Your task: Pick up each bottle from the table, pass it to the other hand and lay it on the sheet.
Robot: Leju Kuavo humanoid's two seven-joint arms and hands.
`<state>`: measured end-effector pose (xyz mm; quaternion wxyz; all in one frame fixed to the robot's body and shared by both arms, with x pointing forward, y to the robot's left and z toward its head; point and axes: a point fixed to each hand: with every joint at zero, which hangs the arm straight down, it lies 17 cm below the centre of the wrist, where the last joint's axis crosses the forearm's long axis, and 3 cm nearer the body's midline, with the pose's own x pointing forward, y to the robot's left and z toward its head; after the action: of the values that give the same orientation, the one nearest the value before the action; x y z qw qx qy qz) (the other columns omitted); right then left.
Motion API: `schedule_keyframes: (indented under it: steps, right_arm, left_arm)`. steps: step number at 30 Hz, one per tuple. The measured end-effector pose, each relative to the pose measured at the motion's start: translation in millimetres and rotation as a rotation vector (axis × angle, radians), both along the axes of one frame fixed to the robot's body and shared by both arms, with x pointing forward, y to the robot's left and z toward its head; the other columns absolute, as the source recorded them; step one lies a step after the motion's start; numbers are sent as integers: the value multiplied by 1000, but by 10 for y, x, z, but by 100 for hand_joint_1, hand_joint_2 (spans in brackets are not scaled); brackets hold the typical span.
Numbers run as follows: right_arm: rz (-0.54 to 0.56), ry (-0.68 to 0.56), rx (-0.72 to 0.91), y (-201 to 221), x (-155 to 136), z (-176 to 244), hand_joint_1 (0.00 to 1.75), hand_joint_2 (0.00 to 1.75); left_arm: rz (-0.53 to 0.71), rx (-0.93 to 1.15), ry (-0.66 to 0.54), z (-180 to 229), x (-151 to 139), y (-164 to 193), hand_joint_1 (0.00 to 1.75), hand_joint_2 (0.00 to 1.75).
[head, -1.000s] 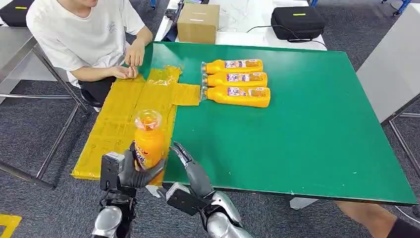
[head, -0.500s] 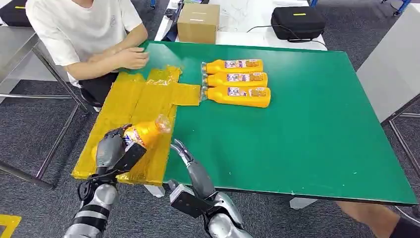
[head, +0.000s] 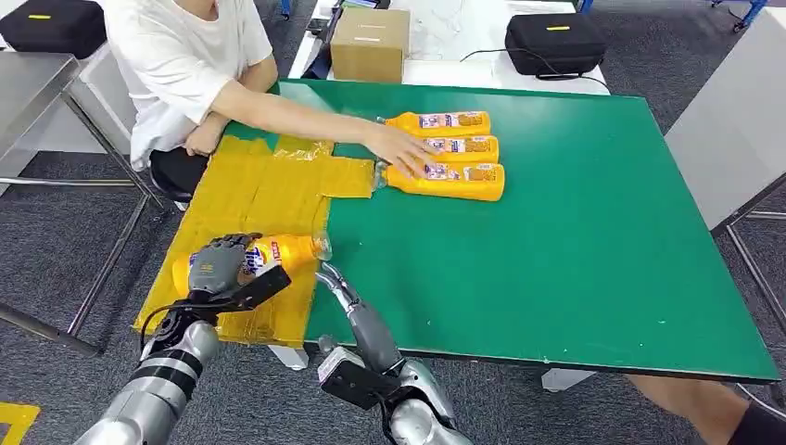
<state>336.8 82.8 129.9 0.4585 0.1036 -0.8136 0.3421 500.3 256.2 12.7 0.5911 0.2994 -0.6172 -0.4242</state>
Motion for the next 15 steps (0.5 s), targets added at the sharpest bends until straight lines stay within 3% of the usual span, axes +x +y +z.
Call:
schedule_keyframes:
  steps: [9, 15]
  right_arm:
    - [9, 5, 10, -1, -21, -34, 0, 0]
    - [9, 13, 5, -4, -30, -85, 0, 0]
  left_arm:
    - [-60, -139, 56, -40, -58, -153, 0, 175]
    - [-65, -250, 22, 144, -68, -209, 0, 175]
